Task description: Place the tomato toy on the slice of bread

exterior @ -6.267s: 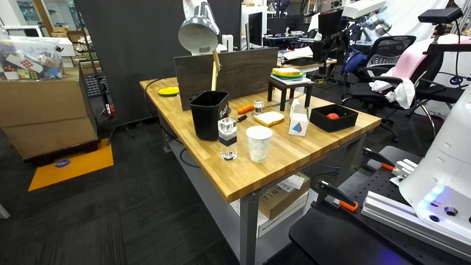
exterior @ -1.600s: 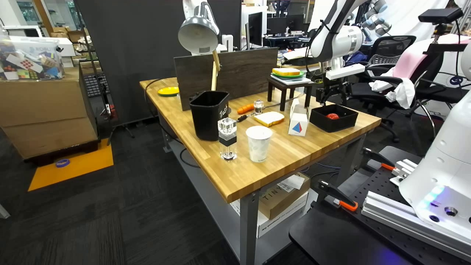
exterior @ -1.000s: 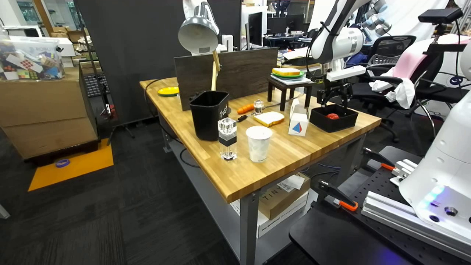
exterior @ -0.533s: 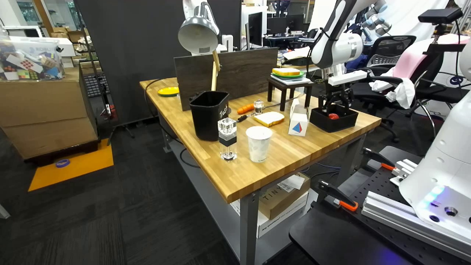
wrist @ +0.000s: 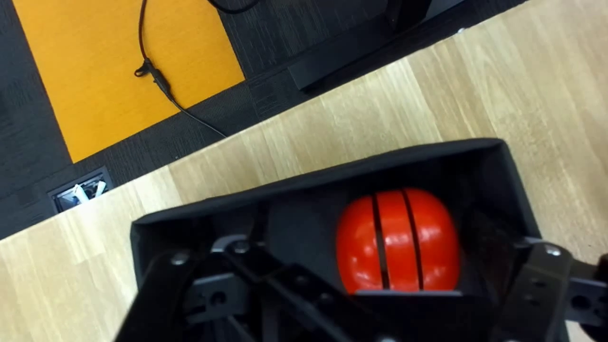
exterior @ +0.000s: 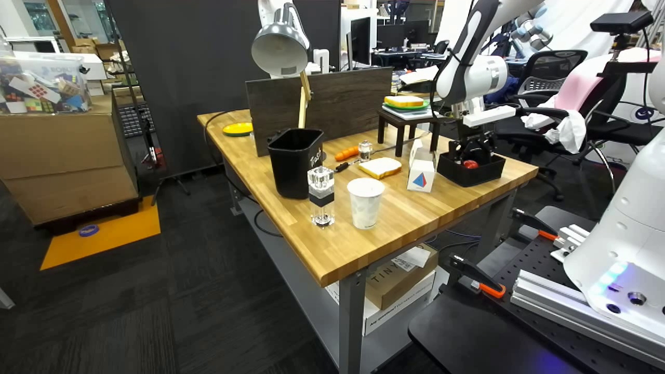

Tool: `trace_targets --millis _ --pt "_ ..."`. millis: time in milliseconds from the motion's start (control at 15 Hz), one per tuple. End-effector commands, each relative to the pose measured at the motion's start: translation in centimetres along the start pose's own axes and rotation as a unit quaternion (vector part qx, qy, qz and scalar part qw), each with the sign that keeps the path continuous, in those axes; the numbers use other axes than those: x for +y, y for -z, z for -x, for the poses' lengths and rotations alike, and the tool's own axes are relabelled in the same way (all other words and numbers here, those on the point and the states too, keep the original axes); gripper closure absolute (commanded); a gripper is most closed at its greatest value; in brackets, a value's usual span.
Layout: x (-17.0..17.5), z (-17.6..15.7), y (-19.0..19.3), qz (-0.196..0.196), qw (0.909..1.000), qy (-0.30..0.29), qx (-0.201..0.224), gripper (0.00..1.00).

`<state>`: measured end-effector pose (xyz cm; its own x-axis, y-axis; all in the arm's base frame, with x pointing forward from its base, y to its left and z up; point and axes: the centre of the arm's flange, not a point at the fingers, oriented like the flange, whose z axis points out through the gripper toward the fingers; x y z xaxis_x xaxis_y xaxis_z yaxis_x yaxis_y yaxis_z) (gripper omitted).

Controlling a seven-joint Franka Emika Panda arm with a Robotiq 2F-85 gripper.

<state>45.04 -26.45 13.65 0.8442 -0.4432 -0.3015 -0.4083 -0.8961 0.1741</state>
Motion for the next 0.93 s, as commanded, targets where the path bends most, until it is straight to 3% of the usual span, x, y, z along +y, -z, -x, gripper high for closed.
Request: trace_targets --millis 0,133,200,467,667,867 --pt "0.09 -1.08 -0.75 -0.006 0.9999 0.011 -0.011 0.0" --pt "0.01 -1.24 -0.79 -0.005 0.9998 0.016 -0.012 0.02" --pt "-0.09 -1.29 -0.84 -0.005 0.9997 0.018 -0.013 0.2" --pt "-0.39 -1.29 -1.09 -0.006 0.9995 0.025 -0.018 0.45" --pt "-0.64 -1.32 -1.04 -0.006 0.9994 0.029 -0.019 0.52" --pt "-0.64 -1.2 -1.09 -0.004 0.9994 0.03 -0.02 0.49"
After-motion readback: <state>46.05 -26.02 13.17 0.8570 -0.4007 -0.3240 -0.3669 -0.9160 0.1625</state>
